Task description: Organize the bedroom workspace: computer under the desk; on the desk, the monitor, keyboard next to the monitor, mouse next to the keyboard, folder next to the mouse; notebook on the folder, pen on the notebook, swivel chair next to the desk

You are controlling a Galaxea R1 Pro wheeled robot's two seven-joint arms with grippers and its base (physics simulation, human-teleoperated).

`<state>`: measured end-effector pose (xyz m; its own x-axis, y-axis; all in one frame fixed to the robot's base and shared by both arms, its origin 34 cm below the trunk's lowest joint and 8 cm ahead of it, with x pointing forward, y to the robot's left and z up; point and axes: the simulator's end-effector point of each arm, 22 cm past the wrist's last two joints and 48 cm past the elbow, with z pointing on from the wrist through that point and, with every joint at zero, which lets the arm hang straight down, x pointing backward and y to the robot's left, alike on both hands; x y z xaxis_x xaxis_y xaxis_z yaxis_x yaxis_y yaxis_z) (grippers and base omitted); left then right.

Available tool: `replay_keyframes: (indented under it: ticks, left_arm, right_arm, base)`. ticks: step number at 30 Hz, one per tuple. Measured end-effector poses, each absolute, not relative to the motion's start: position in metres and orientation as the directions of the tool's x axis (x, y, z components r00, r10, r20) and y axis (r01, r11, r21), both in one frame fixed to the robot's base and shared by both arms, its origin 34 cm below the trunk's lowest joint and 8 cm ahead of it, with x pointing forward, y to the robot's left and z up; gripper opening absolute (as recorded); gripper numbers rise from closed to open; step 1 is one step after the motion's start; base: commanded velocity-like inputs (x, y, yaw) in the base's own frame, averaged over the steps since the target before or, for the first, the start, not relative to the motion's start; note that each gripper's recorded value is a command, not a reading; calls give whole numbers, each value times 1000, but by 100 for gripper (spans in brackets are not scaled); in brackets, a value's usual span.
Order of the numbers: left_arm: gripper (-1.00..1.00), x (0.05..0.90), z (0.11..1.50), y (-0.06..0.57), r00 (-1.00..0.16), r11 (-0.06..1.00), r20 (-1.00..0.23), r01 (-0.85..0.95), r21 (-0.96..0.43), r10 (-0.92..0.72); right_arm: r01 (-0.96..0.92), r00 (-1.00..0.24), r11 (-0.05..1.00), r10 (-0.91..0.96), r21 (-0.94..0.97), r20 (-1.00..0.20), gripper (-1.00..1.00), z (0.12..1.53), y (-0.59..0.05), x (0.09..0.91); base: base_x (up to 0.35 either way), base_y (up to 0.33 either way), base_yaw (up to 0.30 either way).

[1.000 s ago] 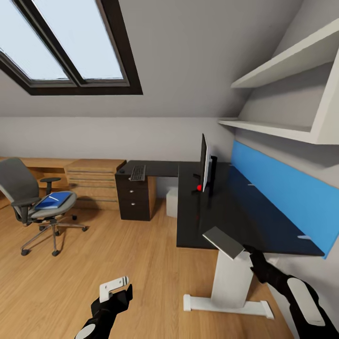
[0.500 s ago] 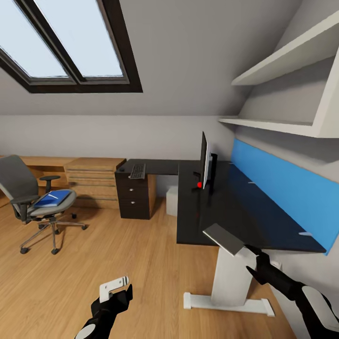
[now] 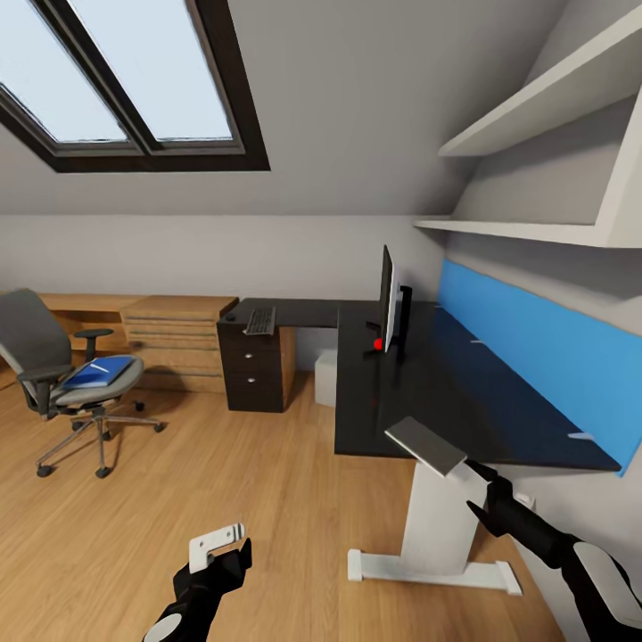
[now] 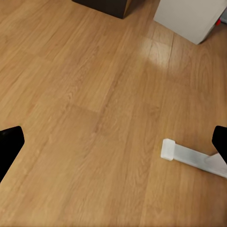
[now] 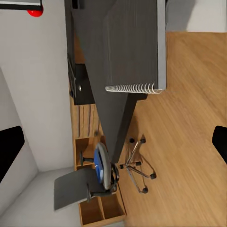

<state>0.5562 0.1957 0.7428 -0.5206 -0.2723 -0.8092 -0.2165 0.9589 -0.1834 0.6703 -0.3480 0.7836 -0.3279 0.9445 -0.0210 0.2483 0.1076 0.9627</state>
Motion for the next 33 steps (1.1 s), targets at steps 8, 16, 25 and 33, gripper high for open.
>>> replay_keyframes:
  ticks: [8,16,25,33]
  left_arm:
    - [100,555,728,195,-520,959,-809,-217,-184,-273]
    - [100,553,713,195,-521,959,-809,-217,-184,-273]
    - [100,551,696,195,-521,959,-808,-216,-185,-274]
    - [100,549,680,195,-521,959,-808,-216,-185,-274]
  right_arm:
    - [242,-327,106,945,965,-22,100,770,-348,669]
    - [239,-327,106,945,965,-22,100,756,-347,668]
    - [224,-327,103,945,969,-24,100,743,-347,667]
    - [125,-337,94,940,988,-47,100,748,-344,668]
  base:
    - [0,0,0]
    - [0,0,0]
    - [0,0,0]
    - [0,0,0]
